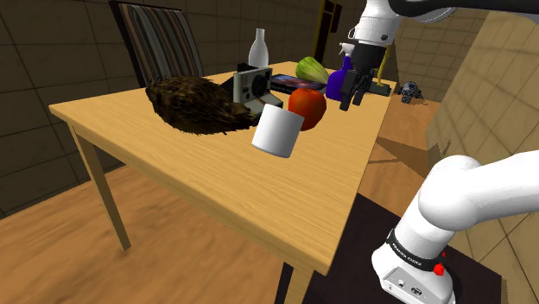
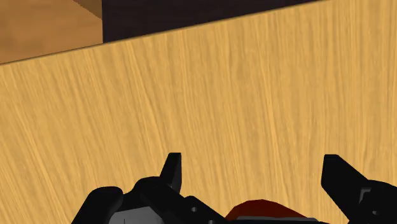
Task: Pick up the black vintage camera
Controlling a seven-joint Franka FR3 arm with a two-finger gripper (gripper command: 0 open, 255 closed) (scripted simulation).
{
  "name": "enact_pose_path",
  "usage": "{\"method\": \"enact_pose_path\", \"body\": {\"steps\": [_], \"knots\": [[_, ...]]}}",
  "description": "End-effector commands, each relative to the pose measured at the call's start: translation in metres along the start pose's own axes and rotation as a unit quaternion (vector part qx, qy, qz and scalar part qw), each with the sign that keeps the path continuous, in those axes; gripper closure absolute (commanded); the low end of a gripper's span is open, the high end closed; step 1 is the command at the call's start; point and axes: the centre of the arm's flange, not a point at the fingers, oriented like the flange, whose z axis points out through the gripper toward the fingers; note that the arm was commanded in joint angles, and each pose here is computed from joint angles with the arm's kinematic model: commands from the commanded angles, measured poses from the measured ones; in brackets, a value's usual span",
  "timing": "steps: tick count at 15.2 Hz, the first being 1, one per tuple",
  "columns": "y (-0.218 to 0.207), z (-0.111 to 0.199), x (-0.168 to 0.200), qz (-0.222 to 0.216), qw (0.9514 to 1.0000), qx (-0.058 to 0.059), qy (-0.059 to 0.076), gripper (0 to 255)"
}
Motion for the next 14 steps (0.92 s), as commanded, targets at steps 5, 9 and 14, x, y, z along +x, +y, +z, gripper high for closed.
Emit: {"method": "enact_pose_path", "body": {"steps": [5,9,14], "knots": [[-0.045,-0.008,0.029,0.102,0.9948,-0.003,-0.001,0],[-0.083,-0.015,0.066,0.203,0.9792,-0.007,-0.002,0],[-0.119,-0.024,0.122,0.326,0.9455,-0.010,-0.003,0]]}}
